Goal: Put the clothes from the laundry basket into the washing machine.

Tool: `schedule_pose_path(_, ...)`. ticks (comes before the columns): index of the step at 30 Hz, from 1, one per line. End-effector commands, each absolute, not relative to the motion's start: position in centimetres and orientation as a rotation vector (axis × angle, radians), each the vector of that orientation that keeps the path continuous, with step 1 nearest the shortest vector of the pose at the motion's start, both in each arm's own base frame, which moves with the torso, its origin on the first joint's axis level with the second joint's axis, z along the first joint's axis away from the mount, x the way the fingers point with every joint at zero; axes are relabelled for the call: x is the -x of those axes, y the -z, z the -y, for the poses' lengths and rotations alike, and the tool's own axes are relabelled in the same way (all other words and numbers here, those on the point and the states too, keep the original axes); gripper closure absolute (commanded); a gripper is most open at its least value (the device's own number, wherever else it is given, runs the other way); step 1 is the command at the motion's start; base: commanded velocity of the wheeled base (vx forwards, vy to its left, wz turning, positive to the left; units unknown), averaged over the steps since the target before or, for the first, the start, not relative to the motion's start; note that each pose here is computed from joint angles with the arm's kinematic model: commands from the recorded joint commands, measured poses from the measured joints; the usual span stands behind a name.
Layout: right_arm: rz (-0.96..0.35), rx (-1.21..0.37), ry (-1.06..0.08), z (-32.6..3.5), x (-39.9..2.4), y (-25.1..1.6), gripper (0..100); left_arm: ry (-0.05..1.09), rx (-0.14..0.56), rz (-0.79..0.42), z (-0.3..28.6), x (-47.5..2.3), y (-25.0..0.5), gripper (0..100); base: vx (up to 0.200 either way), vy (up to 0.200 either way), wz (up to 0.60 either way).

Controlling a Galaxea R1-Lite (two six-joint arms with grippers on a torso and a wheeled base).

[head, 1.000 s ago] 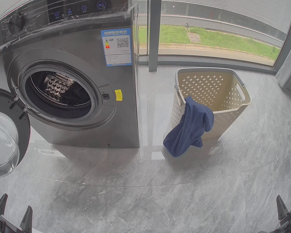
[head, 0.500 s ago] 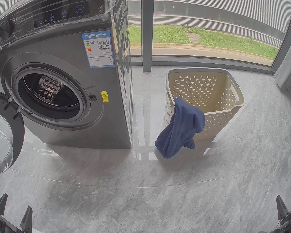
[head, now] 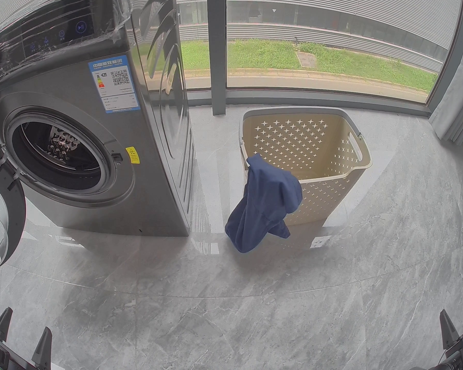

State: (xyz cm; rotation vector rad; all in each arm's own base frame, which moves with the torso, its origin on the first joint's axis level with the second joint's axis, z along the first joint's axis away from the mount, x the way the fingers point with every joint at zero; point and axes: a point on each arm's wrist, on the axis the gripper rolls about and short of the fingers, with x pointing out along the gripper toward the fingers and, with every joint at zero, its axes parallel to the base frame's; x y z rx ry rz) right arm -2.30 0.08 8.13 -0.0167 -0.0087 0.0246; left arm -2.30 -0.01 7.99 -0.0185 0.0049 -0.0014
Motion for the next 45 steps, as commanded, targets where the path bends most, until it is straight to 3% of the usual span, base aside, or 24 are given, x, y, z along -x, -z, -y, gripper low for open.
schedule_pose_path(1, -0.001, 0.017, -0.026, -0.09, 2.22, -7.63, 0, 0.001, 0.023, -0.006, 0.01, 2.29, -7.56, 0, 0.0, 0.0, 0.0)
schedule_pose_path(14, -0.003, 0.017, -0.025, -0.08, 2.22, -7.61, 0, 0.001, 0.028, -0.006, 0.01, 2.29, -7.56, 0, 0.185, 0.0, 0.0)
schedule_pose_path(23, -0.001, 0.017, -0.025, -0.08, 2.22, -7.63, 0, 0.0, 0.025, -0.006, 0.01, 2.29, -7.56, 0, 0.0, 0.0, 0.0)
schedule_pose_path(28, -0.001, 0.017, -0.026, -0.09, 2.22, -7.63, 0, 0.001, 0.026, -0.006, 0.01, 2.29, -7.56, 0, 0.0, -0.2, 0.0)
schedule_pose_path(45, -0.003, 0.018, -0.025, -0.08, 2.22, -7.61, 0, 0.001, 0.02, -0.006, 0.01, 2.29, -7.56, 0, 0.0, 0.0, 0.0)
